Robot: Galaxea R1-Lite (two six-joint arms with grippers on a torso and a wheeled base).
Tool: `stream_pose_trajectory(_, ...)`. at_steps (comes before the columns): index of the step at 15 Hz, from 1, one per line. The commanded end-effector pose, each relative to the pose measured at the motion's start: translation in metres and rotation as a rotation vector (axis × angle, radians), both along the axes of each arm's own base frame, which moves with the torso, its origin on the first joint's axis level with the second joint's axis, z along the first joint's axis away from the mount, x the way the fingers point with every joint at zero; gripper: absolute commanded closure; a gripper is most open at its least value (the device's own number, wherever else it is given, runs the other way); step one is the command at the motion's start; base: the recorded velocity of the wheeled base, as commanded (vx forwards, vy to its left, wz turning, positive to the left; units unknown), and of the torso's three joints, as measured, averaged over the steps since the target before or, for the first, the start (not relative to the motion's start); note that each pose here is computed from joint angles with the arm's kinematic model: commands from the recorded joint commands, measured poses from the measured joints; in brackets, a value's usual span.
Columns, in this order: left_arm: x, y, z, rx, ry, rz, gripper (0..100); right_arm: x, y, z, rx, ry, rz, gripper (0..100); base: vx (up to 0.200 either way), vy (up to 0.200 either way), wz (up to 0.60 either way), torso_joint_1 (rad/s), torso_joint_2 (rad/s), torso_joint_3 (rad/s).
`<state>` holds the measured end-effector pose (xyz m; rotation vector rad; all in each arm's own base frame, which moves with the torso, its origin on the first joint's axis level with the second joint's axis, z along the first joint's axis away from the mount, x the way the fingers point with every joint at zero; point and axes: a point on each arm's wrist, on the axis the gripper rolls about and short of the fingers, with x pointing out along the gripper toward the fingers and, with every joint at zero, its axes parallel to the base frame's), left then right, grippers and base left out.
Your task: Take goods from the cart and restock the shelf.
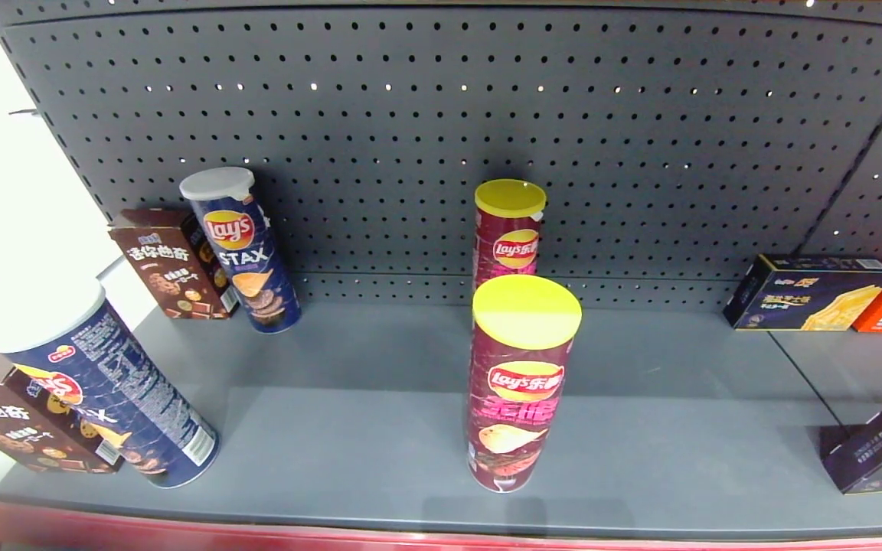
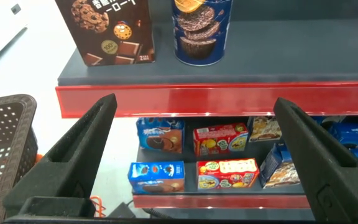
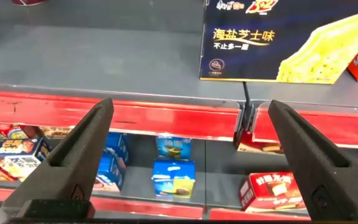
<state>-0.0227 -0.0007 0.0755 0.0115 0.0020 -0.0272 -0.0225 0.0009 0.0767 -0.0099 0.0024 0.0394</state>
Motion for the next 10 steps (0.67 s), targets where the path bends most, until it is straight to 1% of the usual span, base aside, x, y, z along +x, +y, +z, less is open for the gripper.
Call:
stream_pose_trajectory(1,0.0001,0.0,0.0001,0.002,0.001,0.0,0,-0.0003,0.0,-0.001,0.001,-0.004,-0.003,0,0.0,0.0,0.0,0.0,0.0,0.0)
stream_pose_trajectory(10,0.0001,-0.0001,0.0001,0.002,0.001,0.001,0,-0.0002,-0.0002,-0.001,0.002,-0.002,-0.012,0,0.0,0.0,0.0,0.0,0.0,0.0)
